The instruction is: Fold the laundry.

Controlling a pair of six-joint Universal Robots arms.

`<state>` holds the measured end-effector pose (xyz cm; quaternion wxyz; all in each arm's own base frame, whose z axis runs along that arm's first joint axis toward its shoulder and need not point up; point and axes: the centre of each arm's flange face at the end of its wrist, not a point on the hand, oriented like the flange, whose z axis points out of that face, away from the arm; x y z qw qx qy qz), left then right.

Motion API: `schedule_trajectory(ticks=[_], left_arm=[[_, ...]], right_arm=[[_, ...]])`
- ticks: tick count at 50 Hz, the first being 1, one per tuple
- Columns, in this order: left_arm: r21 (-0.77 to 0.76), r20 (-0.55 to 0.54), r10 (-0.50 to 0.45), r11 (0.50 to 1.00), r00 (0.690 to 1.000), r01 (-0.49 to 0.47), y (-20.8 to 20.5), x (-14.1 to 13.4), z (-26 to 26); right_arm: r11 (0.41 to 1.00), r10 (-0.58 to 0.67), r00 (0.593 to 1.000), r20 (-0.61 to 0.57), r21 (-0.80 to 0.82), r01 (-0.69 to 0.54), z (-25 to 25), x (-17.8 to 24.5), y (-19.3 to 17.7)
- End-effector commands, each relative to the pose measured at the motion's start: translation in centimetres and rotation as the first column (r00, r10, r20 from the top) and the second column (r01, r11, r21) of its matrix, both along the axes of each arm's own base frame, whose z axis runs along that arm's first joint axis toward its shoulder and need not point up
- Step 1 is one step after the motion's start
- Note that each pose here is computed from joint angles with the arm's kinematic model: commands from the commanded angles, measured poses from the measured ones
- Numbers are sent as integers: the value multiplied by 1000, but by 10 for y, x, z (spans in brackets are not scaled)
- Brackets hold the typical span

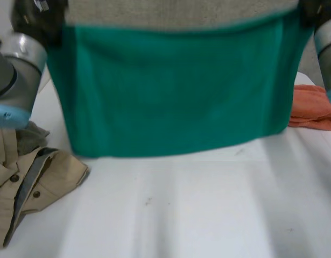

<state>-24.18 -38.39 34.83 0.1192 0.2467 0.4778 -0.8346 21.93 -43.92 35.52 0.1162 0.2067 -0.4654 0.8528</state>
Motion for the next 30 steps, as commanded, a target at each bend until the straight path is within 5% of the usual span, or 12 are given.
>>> schedule_trajectory(ticks=[1,16,24,30], left_arm=[[-408,-254,-82,913,964,-29,-2,14,71],[30,-221,-48,998,974,56,2,13,-46],[313,-112,-75,944,991,107,26,5,-147],[489,37,-41,872,998,18,57,16,-186]], right_arm=[[900,131,967,219,-436,-23,61,-6,1],[991,131,978,162,-18,-129,-42,-10,-23],[927,184,983,0,334,-174,-154,-8,-3],[857,192,973,-131,505,-101,-184,-17,23]])
